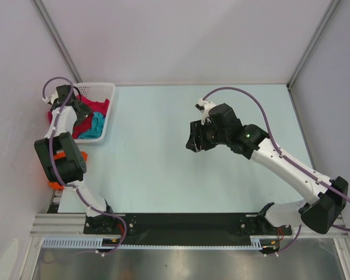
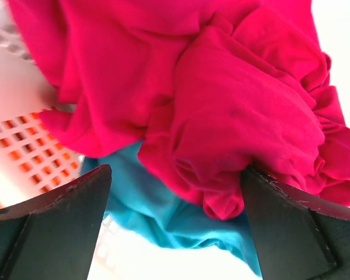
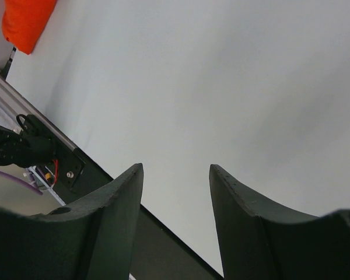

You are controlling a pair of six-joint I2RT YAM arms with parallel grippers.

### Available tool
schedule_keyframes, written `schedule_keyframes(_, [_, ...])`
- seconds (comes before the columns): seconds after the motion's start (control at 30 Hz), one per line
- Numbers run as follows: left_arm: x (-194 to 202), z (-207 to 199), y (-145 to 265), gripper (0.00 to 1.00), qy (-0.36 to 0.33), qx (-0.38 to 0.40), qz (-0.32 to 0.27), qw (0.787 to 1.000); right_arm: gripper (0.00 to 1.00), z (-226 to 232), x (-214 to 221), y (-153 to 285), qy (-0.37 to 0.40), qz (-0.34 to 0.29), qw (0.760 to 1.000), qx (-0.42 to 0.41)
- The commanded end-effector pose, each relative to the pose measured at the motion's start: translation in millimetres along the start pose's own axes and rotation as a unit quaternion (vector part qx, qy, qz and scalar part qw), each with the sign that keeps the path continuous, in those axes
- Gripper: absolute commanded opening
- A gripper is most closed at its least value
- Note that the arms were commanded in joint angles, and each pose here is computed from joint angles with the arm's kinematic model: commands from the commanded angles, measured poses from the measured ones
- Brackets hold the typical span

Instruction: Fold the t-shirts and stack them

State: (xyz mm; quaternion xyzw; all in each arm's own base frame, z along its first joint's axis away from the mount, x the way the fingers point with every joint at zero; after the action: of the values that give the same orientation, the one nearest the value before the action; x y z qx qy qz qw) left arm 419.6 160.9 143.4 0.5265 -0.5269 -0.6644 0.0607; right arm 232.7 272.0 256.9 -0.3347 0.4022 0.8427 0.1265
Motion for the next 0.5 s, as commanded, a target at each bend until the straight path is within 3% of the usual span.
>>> schedule_keyframes(0.0, [-8.9, -18.5, -14.2, 0.95, 0.027, 0.031, -0.004, 0.999, 0.54, 16.0, -12.7, 4.7, 0.010, -0.012, 1.000, -0.022])
schedule_keyframes(0.23, [-14.4, -41.3, -28.6, 0.88, 0.039, 0.077, -0.007, 0.996, 0.54, 25.7, -14.9, -6.5, 0.017, 0.007, 1.000, -0.017])
schedule_keyframes(0.3, [-15.4, -46.0, -28.3, 0.65, 0.036, 0.090, -0.006, 0.995, 0.54, 27.7, -13.4, -11.7, 0.019, 0.015, 1.000, -0.015])
schedule_keyframes(0.33, [-17.4, -49.0, -27.5, 0.48, 0.035, 0.098, -0.011, 0.995, 0.54, 30.2, -12.6, -13.1, 0.022, 0.018, 0.999, -0.016])
schedule_keyframes(0.37, [-19.6, -49.5, -24.8, 0.01, 0.035, 0.102, -0.014, 0.994, 0.53, 34.1, -15.7, -12.8, 0.024, 0.016, 0.999, -0.019])
schedule_keyframes(0.47, [-27.2, -50.2, -9.9, 0.00, 0.031, 0.110, -0.034, 0.993, 0.53, 42.4, -14.0, -20.0, 0.030, 0.022, 0.999, -0.025])
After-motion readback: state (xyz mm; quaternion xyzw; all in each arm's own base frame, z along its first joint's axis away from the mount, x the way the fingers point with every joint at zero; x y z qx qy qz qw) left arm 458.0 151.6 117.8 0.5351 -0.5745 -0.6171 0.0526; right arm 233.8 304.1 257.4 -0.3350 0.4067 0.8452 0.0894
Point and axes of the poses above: each gripper's point midway between its finger pads, its own y axis back along the fingers, its own z axis along the line the jaws close on, x = y × z, the point moved 2 cm from there along y, back along the fingers, and after that the axes turned 6 degrees about -y, right-handed, at the moved point
